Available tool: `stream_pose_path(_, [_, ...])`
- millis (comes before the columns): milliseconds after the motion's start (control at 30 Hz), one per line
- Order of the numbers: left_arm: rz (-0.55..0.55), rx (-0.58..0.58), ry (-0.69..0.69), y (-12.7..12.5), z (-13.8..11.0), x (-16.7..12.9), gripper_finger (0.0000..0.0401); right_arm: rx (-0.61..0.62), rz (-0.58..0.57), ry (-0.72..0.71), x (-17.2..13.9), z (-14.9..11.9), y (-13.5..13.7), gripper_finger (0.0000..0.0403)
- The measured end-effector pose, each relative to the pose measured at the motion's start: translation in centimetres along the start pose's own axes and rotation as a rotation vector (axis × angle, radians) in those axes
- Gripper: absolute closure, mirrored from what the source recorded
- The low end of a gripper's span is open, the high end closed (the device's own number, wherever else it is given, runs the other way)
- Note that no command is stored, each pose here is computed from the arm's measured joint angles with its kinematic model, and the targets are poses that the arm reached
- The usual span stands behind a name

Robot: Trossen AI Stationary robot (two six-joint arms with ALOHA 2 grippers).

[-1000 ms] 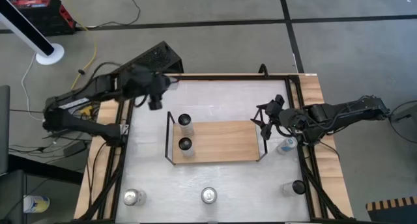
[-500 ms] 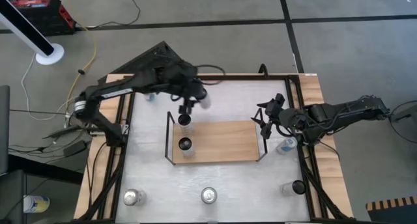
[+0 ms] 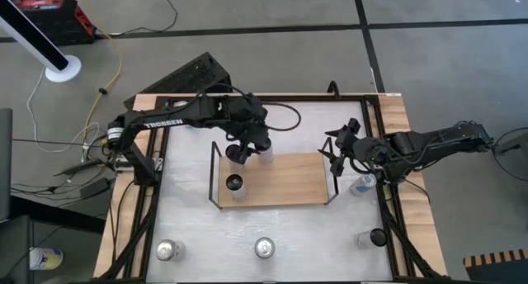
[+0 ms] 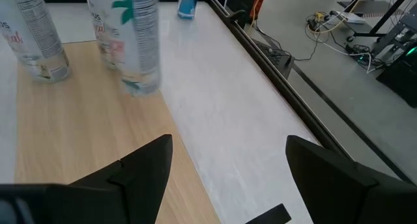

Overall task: Place canned beverage on shelf
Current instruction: Put the left white-pink soda can on the shelf

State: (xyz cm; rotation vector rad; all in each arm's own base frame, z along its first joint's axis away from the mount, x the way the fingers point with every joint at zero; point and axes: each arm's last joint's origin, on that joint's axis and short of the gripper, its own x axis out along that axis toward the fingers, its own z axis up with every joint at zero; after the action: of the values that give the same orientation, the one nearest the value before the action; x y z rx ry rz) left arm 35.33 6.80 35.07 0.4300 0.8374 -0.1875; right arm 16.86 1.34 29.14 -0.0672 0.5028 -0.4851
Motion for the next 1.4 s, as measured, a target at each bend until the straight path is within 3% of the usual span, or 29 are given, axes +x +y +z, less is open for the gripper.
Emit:
stream_pose_path(467, [-0.078,0.002,0.036,-1.1,-0.2,2.1,0.0161,0.020,0.006,-0.031,0.0,0.3,0.1,0.0078])
stream_pose_path(1400, [-0.046,-0.035,0.060,-0.9,-0.5,2.8,0.0161,0.020,0.009,-0.029,0.0,0.3,0.1,0.0078])
